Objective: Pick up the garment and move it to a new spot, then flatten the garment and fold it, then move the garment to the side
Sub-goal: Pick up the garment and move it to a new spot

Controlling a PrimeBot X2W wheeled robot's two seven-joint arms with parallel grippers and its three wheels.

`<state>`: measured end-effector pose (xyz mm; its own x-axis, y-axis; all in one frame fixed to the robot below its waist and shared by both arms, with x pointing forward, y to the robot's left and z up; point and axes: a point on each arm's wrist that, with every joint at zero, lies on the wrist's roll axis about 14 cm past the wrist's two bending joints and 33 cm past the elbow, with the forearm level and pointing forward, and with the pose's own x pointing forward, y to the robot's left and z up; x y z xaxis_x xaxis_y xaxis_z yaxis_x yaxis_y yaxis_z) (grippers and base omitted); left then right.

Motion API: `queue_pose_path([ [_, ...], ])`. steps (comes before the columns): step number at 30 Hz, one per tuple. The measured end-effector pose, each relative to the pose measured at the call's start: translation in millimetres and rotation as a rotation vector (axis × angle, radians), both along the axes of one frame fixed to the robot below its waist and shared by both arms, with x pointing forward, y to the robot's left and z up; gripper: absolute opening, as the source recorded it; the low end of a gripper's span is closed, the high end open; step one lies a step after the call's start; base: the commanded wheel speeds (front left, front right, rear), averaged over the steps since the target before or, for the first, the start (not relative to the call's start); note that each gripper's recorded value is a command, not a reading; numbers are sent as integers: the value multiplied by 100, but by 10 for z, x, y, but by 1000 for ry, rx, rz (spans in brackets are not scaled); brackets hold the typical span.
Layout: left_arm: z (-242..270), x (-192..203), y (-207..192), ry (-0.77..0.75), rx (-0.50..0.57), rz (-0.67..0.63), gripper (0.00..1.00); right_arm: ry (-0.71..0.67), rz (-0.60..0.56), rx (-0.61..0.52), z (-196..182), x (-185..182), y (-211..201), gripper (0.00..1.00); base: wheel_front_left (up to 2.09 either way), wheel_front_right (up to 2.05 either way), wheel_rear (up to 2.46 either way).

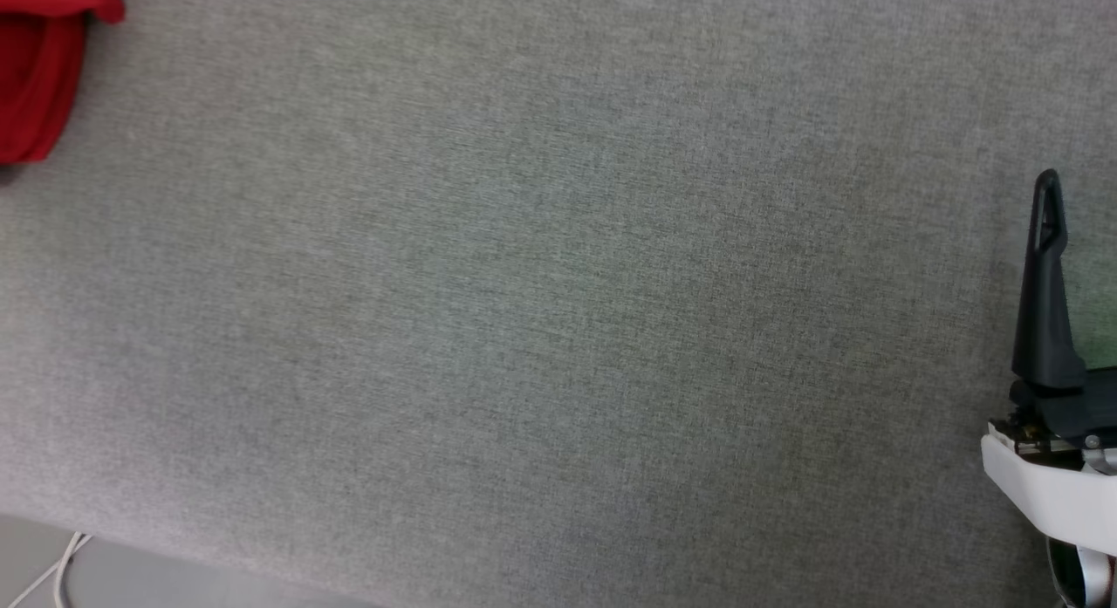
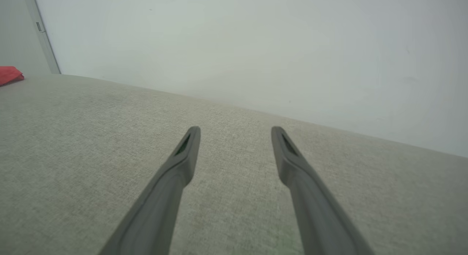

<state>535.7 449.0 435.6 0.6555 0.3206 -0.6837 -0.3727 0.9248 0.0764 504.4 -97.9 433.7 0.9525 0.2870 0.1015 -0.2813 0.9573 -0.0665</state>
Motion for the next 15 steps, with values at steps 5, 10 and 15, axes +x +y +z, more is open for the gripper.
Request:
queue_pose_path([
  [5, -574, -295, -148, 245, -158, 9, 100, 29, -10, -23, -179, 19, -62, 100, 0, 0, 0],
  [10, -747, -359, -204, 304, -183, -1, 100, 39, -4, -27, -251, 29, -49, 100, 0, 0, 0],
  [15, -755, -359, -233, 306, -176, -19, 0, 31, 2, -23, -217, 33, -24, 100, 0, 0, 0],
])
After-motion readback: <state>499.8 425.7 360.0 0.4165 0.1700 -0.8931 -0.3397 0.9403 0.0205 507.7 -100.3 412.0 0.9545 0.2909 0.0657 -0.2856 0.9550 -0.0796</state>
